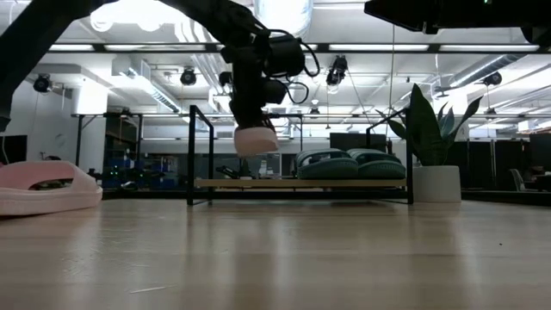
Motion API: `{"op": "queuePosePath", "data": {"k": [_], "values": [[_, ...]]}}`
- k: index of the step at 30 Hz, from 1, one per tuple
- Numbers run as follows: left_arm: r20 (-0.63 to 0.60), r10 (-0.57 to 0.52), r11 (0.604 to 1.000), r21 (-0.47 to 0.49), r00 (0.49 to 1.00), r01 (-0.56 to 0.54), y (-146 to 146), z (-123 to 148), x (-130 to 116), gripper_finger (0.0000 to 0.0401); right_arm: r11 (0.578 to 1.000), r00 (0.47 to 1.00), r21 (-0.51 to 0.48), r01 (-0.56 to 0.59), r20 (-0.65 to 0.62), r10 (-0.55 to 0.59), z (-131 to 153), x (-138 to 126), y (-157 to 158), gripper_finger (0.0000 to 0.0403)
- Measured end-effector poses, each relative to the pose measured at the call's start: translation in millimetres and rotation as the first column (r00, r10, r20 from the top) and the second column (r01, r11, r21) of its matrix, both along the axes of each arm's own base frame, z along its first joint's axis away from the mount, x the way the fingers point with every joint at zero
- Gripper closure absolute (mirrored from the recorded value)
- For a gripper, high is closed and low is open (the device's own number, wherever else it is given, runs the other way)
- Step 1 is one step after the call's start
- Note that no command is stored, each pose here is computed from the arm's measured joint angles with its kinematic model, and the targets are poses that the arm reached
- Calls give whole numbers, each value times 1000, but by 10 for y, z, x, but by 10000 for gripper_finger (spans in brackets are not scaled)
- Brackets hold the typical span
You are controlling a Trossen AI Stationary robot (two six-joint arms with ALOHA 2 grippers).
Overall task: Pick and place slides into the shelf
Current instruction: Put the top pink slide on the shelf
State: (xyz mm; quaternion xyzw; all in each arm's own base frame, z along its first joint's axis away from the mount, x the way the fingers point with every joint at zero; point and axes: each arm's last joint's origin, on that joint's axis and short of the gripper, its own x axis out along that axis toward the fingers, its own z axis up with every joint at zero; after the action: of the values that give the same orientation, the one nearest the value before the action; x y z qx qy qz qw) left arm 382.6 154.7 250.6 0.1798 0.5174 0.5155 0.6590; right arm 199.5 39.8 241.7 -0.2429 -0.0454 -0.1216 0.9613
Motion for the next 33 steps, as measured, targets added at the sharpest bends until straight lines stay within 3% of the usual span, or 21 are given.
{"op": "queuePosePath", "data": {"k": [8,15,33], "values": [[112,36,999,-40,993,-32,-30,-21,21,401,1000,1000,0,0,0,0,0,0,0,309],[52,41,997,-65,998,-38,-6,-284,102,401,1000,1000,0,0,0,0,0,0,0,317],[53,54,998,-45,997,-51,29,-532,242,401,1000,1000,-4,0,0,0,1,0,0,319]]}}
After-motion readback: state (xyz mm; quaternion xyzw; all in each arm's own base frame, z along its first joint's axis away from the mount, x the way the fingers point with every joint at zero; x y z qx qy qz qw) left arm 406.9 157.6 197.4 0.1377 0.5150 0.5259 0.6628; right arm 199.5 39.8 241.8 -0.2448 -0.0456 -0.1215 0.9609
